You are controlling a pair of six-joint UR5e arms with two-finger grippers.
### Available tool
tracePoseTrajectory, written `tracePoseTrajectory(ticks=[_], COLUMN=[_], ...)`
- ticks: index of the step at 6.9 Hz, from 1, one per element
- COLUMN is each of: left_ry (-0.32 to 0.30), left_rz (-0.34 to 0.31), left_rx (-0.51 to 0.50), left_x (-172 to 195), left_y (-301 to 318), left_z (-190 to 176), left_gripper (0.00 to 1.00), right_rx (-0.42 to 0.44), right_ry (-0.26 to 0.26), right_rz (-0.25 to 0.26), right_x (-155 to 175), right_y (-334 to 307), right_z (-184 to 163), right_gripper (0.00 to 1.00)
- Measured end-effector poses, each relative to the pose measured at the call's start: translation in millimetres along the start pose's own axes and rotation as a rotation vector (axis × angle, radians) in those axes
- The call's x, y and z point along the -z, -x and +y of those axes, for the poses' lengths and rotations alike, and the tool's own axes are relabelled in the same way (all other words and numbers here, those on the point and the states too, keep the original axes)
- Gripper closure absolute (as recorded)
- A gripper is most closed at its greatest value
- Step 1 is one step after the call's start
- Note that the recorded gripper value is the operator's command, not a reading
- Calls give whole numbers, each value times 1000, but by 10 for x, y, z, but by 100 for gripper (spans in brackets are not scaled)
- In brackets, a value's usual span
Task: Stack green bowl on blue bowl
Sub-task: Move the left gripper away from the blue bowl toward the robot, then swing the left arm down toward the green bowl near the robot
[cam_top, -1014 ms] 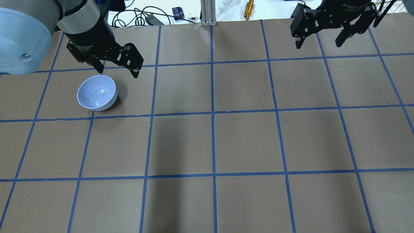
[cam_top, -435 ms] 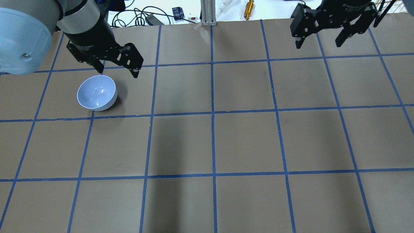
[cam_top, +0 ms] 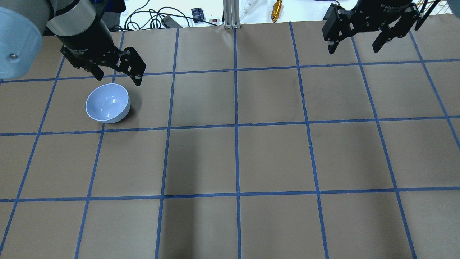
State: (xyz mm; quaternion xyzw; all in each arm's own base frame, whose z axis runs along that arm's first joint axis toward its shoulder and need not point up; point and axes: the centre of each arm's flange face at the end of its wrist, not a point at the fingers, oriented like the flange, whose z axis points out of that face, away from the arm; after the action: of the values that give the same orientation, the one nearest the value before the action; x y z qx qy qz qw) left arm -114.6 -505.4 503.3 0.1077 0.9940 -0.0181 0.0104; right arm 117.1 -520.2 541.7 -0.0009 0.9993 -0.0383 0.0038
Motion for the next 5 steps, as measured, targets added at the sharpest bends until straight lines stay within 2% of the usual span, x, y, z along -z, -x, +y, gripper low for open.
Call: tracePoseTrajectory(ticks=[1,3,5], left_ry=[27,124,181], left_rz=[-20,-91,-51], left_rx=[-52,-278,-479], left_x=[19,59,-73], left_y=[293,1182,2333], left_z=[71,334,650], left_gripper=[0,0,0], right_rx=[0,0,1], right_ry=[0,1,1], right_rz=[0,1,1], right_x=[-1,-3,-3], right_y=[0,-1,-1], right_z=[0,-2,-2], right_gripper=[0,0,0])
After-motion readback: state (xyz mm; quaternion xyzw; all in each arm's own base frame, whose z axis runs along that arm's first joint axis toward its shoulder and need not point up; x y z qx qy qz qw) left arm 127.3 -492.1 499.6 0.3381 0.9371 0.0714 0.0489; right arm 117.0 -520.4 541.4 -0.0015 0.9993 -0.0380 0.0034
